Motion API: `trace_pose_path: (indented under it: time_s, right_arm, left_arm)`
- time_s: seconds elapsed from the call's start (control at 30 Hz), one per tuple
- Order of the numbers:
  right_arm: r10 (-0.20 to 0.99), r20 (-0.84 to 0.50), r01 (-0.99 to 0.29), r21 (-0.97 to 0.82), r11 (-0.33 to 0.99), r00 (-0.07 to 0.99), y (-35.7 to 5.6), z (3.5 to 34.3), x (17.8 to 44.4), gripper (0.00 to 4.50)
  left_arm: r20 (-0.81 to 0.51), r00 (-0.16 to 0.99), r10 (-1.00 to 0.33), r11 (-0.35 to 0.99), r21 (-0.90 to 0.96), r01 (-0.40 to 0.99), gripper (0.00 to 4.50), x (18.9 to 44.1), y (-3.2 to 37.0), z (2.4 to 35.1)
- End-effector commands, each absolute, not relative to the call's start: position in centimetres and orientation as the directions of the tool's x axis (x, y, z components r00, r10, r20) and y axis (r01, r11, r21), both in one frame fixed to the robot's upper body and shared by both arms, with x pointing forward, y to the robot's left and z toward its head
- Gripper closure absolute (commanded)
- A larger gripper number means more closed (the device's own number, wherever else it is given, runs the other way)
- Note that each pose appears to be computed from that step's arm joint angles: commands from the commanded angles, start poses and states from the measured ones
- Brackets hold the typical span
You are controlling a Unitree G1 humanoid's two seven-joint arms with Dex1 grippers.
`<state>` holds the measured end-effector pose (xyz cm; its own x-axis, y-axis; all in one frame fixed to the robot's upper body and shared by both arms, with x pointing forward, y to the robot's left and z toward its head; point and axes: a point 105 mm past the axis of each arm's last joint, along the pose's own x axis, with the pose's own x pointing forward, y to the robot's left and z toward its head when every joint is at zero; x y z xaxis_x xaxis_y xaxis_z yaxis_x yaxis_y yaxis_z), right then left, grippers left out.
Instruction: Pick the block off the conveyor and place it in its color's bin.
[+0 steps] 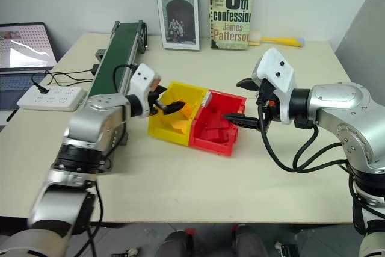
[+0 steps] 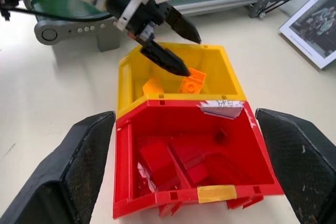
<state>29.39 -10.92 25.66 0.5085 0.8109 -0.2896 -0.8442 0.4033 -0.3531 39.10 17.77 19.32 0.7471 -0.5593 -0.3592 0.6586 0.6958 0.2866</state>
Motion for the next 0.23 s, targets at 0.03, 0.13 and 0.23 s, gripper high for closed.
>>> trace_pose_path:
  time_s: [0.03,0.13,0.23]
  right_arm:
    - [0.789,-0.287,-0.819,-0.387,0.424,0.544,-12.4,25.5,30.3,0.00]
    - [0.782,-0.293,-0.819,-0.376,0.434,0.550,-12.9,24.8,30.7,0.00]
    - [0.784,-0.288,-0.820,-0.363,0.442,0.550,-13.1,24.5,30.9,0.00]
  left_arm:
    - [-0.355,0.718,-0.600,0.609,0.380,0.696,0.01,36.6,20.5,23.1]
    - [-0.384,0.717,-0.582,0.588,0.410,0.697,0.01,35.6,22.2,23.5]
    - [-0.396,0.703,-0.590,0.575,0.405,0.711,0.01,34.9,22.7,23.4]
